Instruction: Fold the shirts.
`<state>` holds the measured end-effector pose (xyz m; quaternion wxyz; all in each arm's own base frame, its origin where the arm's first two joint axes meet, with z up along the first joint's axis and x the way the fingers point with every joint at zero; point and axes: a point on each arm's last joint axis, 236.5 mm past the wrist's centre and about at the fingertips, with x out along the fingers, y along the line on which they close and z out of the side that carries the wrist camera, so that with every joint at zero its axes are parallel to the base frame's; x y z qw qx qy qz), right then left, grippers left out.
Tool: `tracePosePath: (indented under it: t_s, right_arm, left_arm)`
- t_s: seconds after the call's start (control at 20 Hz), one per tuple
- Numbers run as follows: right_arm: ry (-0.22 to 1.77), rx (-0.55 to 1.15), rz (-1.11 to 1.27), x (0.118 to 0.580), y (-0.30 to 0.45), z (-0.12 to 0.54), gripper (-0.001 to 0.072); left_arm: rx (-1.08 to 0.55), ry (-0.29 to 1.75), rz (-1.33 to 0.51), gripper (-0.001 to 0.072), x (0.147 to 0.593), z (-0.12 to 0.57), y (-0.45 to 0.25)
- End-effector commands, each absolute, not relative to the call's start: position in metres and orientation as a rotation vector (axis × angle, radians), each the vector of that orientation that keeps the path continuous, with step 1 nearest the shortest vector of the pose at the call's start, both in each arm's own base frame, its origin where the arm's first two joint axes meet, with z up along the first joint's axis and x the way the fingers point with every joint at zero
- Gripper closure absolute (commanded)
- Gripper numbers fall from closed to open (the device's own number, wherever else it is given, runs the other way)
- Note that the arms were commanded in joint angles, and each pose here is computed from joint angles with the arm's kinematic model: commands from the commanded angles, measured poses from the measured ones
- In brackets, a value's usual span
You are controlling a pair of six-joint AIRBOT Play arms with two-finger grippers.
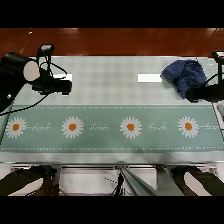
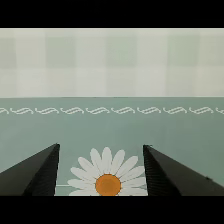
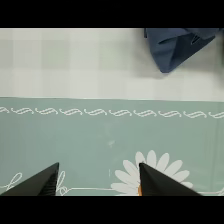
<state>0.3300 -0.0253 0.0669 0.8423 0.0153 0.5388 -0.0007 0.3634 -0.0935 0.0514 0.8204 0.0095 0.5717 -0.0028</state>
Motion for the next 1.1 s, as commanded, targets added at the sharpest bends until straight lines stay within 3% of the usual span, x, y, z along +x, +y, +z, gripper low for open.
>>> tracePosePath:
  t_s: [0.0, 0.8, 0.9, 1.05]
  right_arm:
    - [1.138, 0.032, -0.001, 0.33, -0.025, 0.067, 0.0147]
    - [1.136, 0.034, -0.001, 0.33, -0.025, 0.067, 0.0147]
    - [1.067, 0.06, 0.011, 0.345, -0.02, 0.075, 0.0147]
    - [0.801, 0.012, -0.056, 0.396, -0.04, 0.111, 0.0148]
  left_arm:
    - [0.021, 1.217, -0.006, 0.009, 0.364, 0.051, -0.093]
    - [0.021, 1.217, -0.006, 0.009, 0.364, 0.051, -0.093]
    - [0.013, 1.179, -0.018, 0.009, 0.372, 0.054, -0.097]
    - [-0.001, 1.111, -0.038, 0.009, 0.387, 0.061, -0.102]
